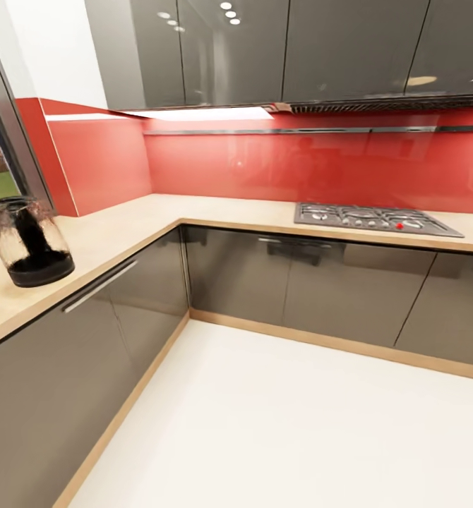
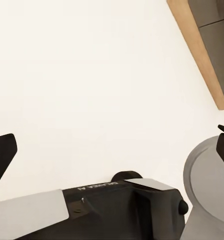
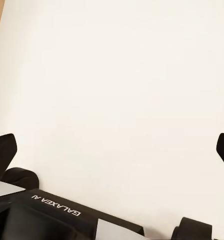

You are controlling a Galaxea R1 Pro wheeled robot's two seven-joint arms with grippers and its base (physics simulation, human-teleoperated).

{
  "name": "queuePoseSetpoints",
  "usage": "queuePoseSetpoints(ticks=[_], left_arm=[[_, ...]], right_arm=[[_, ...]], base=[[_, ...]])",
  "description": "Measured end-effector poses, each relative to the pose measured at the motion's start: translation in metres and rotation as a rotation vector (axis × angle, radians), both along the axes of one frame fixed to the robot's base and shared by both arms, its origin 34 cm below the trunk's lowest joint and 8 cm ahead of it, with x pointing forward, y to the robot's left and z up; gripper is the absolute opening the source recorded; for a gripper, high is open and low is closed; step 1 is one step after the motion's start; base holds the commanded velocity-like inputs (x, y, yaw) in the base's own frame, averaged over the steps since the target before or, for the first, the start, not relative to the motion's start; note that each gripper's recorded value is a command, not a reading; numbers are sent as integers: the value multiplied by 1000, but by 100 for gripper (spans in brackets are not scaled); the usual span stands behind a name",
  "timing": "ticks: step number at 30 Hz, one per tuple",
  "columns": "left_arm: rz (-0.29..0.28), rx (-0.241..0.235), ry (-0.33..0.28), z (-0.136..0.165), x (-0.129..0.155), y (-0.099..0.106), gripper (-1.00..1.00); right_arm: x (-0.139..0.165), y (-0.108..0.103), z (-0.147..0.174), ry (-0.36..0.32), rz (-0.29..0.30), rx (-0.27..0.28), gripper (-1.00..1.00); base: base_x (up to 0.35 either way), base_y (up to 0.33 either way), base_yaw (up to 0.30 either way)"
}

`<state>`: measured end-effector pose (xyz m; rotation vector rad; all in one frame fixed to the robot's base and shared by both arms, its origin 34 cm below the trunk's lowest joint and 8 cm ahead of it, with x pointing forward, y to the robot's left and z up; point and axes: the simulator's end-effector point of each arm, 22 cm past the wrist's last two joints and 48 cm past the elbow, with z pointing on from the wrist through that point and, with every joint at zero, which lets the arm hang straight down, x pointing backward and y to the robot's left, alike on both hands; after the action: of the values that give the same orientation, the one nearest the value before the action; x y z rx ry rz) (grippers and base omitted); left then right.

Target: Set up a coffee station on the kitchen countertop: keep the coffee maker on the countertop, move the bottle of coffee from the kitchen shelf to the counter next to the coffee maker, place a paper coffee filter on top of the coffee maker, put the saucer next to the coffee maker with the coffee cup on the saucer, and place the electric kettle next to the coffee maker.

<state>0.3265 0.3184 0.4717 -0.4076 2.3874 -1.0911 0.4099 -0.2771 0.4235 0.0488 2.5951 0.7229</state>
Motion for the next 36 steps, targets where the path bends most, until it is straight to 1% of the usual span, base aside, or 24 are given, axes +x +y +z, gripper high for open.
queuePoseSetpoints(ticks=[15, 21, 31, 36], left_arm=[[0, 0, 0, 0, 0, 0, 100], [0, 0, 0, 0, 0, 0, 100], [0, 0, 0, 0, 0, 0, 100], [-1, -1, 0, 0, 0, 0, 100]], right_arm=[[0, 1, 0, -1, 0, 0, 100], [0, 1, 0, -1, 0, 0, 100], [0, 1, 0, -2, 0, 0, 100], [1, 1, 0, -2, 0, -2, 100]], base=[[323, -150, 1], [314, -171, 57], [298, -197, 156], [81, -61, 266]])
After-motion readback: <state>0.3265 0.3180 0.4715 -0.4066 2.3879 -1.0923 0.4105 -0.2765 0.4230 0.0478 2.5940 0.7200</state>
